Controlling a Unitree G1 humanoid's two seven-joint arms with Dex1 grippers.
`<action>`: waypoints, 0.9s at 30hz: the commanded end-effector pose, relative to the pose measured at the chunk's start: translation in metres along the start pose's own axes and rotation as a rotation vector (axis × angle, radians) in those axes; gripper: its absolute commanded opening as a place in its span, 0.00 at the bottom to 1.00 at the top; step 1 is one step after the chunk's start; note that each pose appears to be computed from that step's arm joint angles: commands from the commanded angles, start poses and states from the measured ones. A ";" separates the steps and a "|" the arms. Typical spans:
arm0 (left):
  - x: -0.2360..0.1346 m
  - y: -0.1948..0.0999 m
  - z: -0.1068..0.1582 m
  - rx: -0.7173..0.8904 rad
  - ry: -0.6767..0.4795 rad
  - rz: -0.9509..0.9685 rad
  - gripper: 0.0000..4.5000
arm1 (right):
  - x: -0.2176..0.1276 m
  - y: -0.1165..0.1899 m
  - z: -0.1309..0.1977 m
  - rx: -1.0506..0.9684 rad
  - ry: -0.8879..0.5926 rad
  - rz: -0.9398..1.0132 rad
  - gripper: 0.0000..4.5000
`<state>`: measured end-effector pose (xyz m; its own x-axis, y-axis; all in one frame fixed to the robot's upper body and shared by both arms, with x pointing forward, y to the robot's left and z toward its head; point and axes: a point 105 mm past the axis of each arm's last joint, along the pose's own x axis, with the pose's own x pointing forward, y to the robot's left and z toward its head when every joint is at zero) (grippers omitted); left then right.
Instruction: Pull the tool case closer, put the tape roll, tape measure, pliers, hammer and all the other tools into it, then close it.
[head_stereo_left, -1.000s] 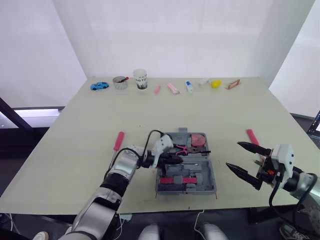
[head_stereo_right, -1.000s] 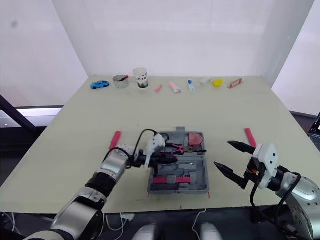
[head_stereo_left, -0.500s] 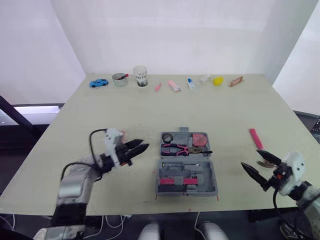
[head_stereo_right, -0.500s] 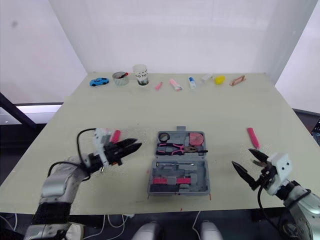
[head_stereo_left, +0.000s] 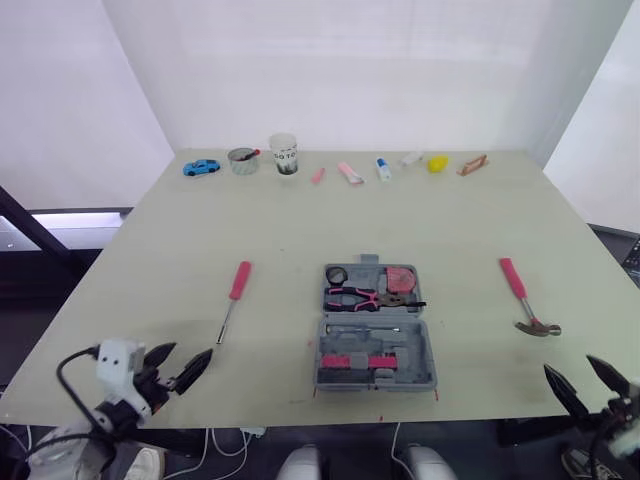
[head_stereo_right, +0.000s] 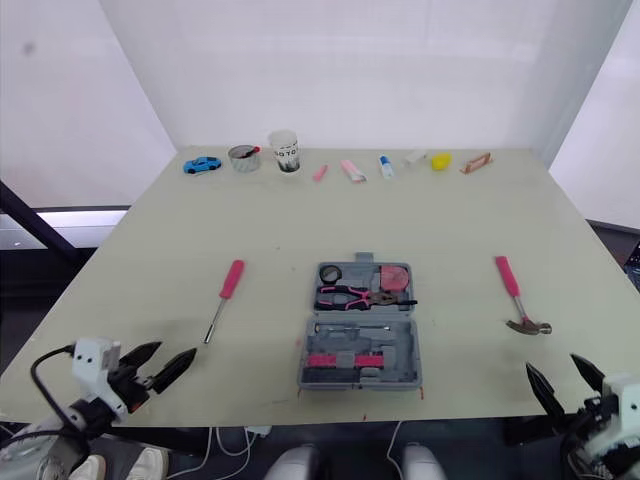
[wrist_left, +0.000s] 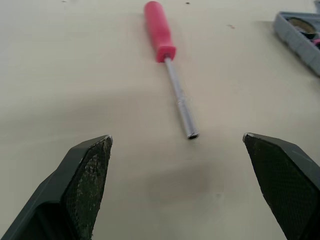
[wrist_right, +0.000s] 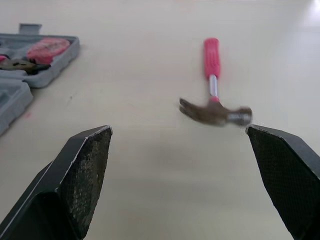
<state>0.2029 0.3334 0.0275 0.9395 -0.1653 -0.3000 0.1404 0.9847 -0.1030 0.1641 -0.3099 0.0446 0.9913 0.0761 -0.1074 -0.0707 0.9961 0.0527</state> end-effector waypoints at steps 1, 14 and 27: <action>-0.017 0.006 0.001 0.002 -0.036 0.063 1.00 | -0.016 -0.019 0.008 -0.011 -0.041 -0.117 1.00; -0.009 -0.001 0.010 0.035 -0.064 0.016 1.00 | -0.016 -0.024 0.012 -0.031 -0.042 -0.129 1.00; 0.033 -0.083 0.049 0.242 -0.123 -0.458 1.00 | 0.036 0.000 0.030 -0.055 -0.022 -0.069 1.00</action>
<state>0.2337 0.2574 0.0554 0.8173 -0.5403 -0.2004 0.5490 0.8357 -0.0143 0.1988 -0.3058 0.0599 0.9951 0.0243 -0.0962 -0.0215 0.9993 0.0303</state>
